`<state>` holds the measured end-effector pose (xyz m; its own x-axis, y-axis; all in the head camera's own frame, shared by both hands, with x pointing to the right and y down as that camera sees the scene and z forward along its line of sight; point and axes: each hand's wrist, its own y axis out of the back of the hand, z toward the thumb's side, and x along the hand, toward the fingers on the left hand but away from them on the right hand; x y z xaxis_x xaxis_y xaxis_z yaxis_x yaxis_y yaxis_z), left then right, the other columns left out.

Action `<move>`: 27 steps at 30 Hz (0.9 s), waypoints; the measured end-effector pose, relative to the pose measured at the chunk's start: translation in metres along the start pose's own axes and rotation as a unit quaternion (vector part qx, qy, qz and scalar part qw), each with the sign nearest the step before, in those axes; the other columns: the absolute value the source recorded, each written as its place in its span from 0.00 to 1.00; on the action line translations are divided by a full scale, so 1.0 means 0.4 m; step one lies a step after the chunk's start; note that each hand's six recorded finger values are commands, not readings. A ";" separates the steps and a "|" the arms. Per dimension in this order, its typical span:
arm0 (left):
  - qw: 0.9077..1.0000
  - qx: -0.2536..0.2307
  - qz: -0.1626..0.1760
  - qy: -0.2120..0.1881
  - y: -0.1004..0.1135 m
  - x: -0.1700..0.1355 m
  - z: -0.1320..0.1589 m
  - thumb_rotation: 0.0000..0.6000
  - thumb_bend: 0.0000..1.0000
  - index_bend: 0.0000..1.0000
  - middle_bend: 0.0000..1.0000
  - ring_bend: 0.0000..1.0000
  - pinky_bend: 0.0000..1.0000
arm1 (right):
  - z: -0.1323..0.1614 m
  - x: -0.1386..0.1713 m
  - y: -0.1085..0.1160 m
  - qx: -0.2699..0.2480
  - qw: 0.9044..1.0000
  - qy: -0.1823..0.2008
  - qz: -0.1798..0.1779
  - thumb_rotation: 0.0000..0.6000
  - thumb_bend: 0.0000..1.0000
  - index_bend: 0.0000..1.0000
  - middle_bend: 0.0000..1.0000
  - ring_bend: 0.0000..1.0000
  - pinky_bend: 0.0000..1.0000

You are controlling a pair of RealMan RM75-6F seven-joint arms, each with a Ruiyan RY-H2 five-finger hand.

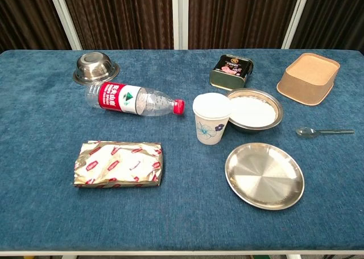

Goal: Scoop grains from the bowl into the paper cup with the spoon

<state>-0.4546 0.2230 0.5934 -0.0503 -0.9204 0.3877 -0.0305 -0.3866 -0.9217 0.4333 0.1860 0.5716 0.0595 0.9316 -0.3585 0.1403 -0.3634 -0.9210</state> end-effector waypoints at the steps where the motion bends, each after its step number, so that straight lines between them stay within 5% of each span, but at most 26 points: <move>1: 1.000 0.000 0.000 0.000 -0.001 0.000 0.000 1.00 0.19 0.16 0.14 0.09 0.07 | 0.000 0.000 0.000 0.000 1.000 0.000 0.000 1.00 0.25 0.22 0.24 0.08 0.11; 10: 1.000 -0.002 0.000 0.001 0.000 -0.003 -0.001 1.00 0.18 0.16 0.14 0.09 0.07 | 0.000 -0.002 -0.005 0.003 1.000 0.002 0.008 1.00 0.25 0.22 0.27 0.09 0.10; 15: 1.000 -0.004 0.004 0.000 0.003 -0.006 0.000 1.00 0.18 0.16 0.14 0.09 0.07 | 0.015 -0.042 -0.032 0.012 0.999 0.016 0.041 1.00 0.23 0.22 0.28 0.09 0.12; 21: 1.000 -0.005 0.003 0.003 0.001 -0.013 -0.002 1.00 0.18 0.16 0.14 0.09 0.07 | 0.064 -0.147 -0.114 0.030 0.993 0.050 0.106 1.00 0.16 0.26 0.32 0.11 0.15; 27: 1.000 -0.005 -0.003 0.006 -0.003 -0.011 -0.005 1.00 0.18 0.16 0.14 0.09 0.07 | 0.092 -0.225 -0.204 0.062 0.987 0.067 0.132 1.00 0.16 0.38 0.40 0.14 0.17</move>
<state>-0.4563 0.2278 0.5927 -0.0620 -0.9175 0.3928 -0.0407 -0.3909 -0.9195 0.3802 0.1320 0.6736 0.2095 0.7924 -0.5729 -0.0189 -0.5825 -0.8126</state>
